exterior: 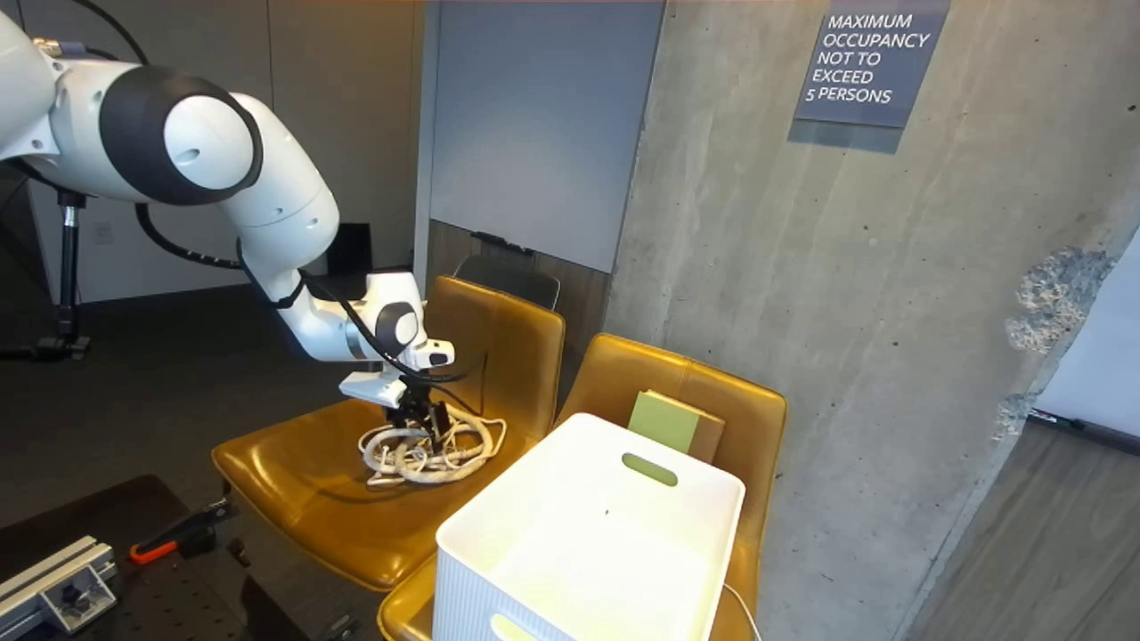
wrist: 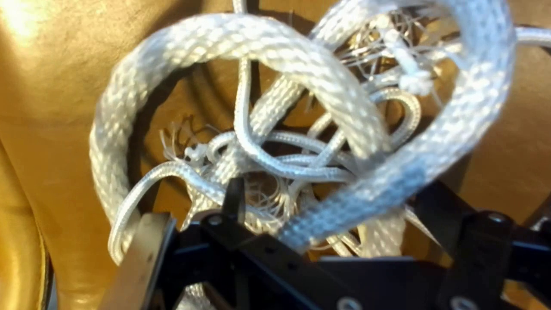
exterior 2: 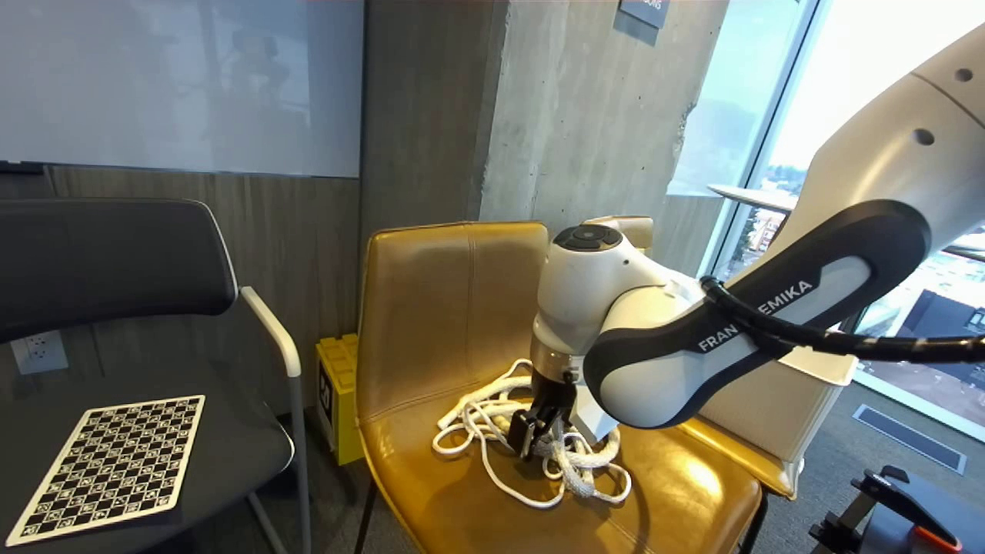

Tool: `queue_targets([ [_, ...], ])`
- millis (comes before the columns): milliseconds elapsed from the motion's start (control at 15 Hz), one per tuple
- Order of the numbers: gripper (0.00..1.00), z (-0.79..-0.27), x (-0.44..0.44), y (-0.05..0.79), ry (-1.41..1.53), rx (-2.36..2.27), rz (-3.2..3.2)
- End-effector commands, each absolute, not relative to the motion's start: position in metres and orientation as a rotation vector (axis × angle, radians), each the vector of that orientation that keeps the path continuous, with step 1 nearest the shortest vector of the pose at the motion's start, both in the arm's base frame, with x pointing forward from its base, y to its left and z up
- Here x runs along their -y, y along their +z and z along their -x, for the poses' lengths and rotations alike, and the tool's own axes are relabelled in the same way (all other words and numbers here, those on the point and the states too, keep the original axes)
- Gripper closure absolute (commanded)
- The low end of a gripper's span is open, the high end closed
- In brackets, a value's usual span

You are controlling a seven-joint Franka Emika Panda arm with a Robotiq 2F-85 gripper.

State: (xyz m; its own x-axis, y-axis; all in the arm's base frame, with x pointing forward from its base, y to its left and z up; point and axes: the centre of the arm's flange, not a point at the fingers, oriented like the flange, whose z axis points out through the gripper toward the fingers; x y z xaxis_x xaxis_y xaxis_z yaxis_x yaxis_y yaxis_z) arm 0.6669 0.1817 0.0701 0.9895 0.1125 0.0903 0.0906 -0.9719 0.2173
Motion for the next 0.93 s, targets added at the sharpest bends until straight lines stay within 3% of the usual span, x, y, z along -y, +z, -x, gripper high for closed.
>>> queue_targets([
  [0, 0.26, -0.669, -0.183, 0.055, 0.157, -0.133, -2.887],
  [200, 0.37, -0.666, -0.190, 0.062, 0.171, -0.134, -2.881],
  [733, 0.99, -0.681, -0.189, 0.106, 0.240, -0.094, -2.856],
  [867, 1.00, -0.692, -0.180, 0.137, 0.273, -0.056, -2.843],
])
